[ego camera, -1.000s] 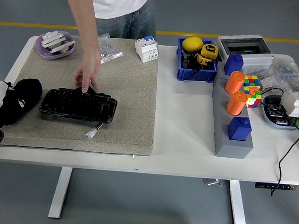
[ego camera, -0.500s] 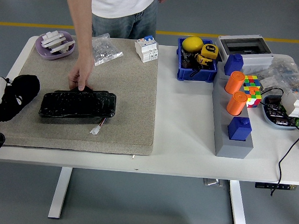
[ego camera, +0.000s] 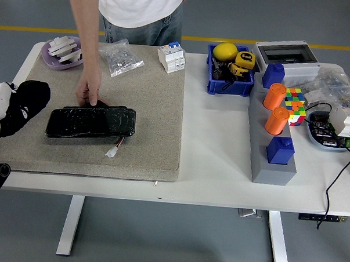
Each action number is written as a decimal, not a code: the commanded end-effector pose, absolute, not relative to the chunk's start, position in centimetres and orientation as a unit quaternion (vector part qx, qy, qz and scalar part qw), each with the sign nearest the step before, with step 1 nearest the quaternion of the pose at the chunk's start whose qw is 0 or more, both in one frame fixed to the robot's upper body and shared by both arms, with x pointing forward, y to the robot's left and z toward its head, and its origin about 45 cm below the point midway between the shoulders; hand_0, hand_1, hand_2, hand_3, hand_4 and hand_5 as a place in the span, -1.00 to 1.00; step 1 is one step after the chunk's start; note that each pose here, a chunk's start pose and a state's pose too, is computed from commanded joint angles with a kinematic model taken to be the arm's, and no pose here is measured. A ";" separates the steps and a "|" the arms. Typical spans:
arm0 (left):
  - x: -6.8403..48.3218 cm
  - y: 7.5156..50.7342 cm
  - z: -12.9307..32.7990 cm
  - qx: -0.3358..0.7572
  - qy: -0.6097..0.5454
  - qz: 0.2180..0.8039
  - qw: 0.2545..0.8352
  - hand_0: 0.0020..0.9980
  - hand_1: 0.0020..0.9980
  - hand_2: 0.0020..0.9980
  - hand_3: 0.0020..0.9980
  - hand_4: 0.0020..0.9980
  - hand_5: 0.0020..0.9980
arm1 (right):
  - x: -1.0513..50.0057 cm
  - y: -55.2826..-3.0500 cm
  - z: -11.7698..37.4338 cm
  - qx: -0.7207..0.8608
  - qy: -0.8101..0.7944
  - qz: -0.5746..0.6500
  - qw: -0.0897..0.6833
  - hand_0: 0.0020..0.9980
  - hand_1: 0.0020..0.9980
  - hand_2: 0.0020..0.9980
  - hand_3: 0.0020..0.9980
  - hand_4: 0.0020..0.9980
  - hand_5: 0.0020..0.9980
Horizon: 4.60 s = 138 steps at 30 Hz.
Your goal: Pick the rag up,wipe the panel,place it on the desk
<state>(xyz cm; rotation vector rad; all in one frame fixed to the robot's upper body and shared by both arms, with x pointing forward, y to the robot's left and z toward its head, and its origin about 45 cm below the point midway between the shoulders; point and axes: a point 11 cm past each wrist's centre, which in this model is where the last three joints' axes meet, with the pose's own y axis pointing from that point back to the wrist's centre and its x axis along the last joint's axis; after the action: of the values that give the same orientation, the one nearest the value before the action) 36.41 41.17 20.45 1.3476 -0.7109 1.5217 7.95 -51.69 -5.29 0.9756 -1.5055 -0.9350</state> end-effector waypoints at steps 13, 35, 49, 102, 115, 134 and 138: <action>35.6 37.8 19.4 0.546 -0.295 0.603 0.501 -0.53 -0.63 0.11 0.06 -0.76 -1.00 | 8.0 -51.8 -5.2 0.409 -0.631 -0.390 0.532 0.48 0.10 0.32 0.26 1.00 0.24; 36.6 31.3 18.0 0.524 -0.314 0.557 0.562 -0.53 -0.64 0.11 0.05 -0.77 -1.00 | 8.1 -51.8 -5.2 0.408 -0.632 -0.389 0.532 0.48 0.10 0.32 0.26 1.00 0.24; 37.1 25.5 17.5 0.502 -0.340 0.512 0.609 -0.54 -0.65 0.10 0.05 -0.77 -1.00 | 8.3 -51.9 -5.1 0.410 -0.633 -0.388 0.530 0.48 0.09 0.32 0.26 1.00 0.24; 37.7 32.0 17.6 0.551 -0.311 0.554 0.541 -0.54 -0.65 0.09 0.04 -0.77 -1.00 | 8.5 -52.2 -4.9 0.408 -0.636 -0.386 0.530 0.48 0.09 0.32 0.26 1.00 0.24; 37.2 37.4 18.2 0.581 -0.289 0.585 0.487 -0.54 -0.65 0.08 0.04 -0.77 -1.00 | 8.5 -52.3 -4.8 0.407 -0.636 -0.386 0.531 0.48 0.09 0.32 0.26 1.00 0.24; 36.8 37.1 18.6 0.575 -0.297 0.587 0.486 -0.54 -0.65 0.08 0.03 -0.77 -1.00 | 8.5 -52.3 -4.8 0.407 -0.636 -0.385 0.531 0.48 0.09 0.32 0.26 1.00 0.24; 36.8 36.4 18.7 0.572 -0.301 0.583 0.492 -0.54 -0.65 0.08 0.03 -0.77 -1.00 | 8.5 -52.4 -4.8 0.406 -0.636 -0.385 0.531 0.48 0.09 0.32 0.26 1.00 0.24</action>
<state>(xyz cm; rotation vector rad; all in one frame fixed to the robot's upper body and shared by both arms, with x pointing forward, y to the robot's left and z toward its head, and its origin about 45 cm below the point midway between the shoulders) 36.75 36.41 18.66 1.3890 -0.7306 1.4144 8.51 -52.36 -4.80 0.9701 -1.5189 -0.9188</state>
